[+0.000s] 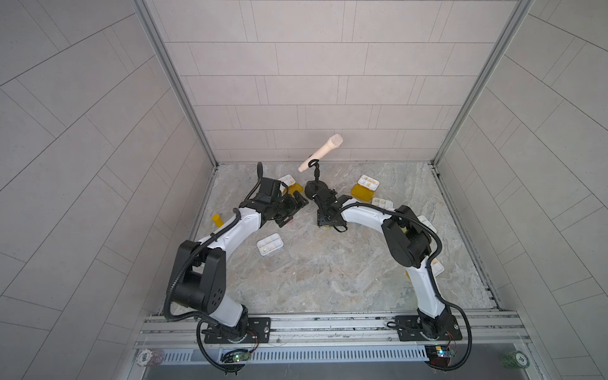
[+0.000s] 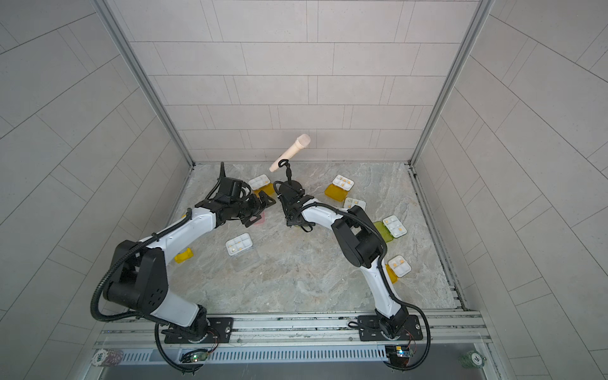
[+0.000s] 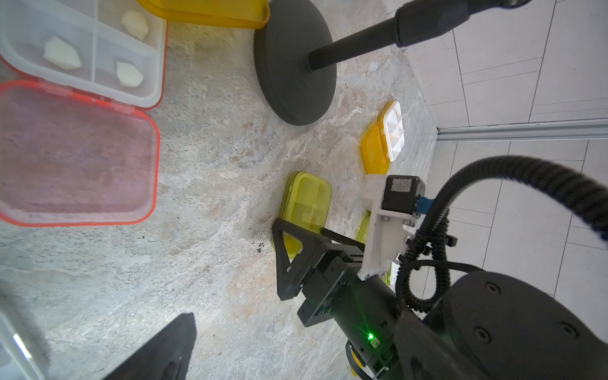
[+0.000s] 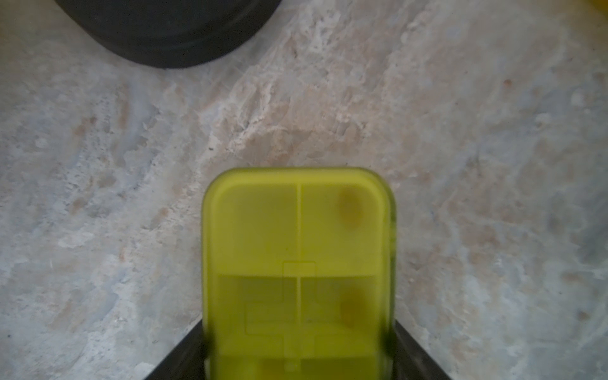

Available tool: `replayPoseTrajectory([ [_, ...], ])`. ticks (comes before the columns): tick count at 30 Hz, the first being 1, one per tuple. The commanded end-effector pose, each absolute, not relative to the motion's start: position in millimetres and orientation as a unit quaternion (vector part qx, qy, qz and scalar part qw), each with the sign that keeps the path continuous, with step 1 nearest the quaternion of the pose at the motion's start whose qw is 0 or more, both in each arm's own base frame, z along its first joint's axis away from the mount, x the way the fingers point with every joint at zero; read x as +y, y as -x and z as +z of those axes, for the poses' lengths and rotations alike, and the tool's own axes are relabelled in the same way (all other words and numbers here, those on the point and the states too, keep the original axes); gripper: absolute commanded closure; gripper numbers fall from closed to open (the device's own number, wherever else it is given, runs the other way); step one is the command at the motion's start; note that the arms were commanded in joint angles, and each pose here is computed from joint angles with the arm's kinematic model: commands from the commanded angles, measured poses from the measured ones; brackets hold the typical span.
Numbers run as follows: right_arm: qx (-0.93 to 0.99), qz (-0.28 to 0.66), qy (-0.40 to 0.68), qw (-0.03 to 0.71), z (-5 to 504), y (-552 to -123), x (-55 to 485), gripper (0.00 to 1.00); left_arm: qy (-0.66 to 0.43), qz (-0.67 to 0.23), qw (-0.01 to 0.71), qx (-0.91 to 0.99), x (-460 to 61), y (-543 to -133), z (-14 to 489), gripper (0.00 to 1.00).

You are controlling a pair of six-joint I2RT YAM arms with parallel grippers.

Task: Close pillboxes
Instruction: Move the pillbox to the center of the board.

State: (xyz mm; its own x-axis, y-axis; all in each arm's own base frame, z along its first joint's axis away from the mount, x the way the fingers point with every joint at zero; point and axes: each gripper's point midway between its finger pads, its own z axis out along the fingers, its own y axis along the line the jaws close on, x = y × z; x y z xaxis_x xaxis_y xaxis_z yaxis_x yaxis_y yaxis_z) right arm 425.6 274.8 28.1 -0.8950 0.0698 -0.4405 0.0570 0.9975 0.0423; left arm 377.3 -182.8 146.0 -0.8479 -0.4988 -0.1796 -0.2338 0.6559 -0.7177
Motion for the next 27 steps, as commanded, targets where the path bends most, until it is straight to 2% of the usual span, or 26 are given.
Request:
replayPoseTrajectory([
  [1,0.979,-0.021,-0.039,0.197,2.7,-420.5,260.4,0.24,0.208,-0.366,0.198,0.885,-178.9,-378.1,154.5,0.01],
  [17,0.981,-0.005,-0.028,0.192,10.6,-429.6,266.5,0.17,0.209,-0.370,0.200,0.883,-176.8,-380.1,157.2,0.01],
  [27,0.970,0.023,-0.008,0.243,83.0,-426.2,262.9,0.15,0.202,-0.371,0.209,0.882,-175.7,-380.8,163.2,0.01],
])
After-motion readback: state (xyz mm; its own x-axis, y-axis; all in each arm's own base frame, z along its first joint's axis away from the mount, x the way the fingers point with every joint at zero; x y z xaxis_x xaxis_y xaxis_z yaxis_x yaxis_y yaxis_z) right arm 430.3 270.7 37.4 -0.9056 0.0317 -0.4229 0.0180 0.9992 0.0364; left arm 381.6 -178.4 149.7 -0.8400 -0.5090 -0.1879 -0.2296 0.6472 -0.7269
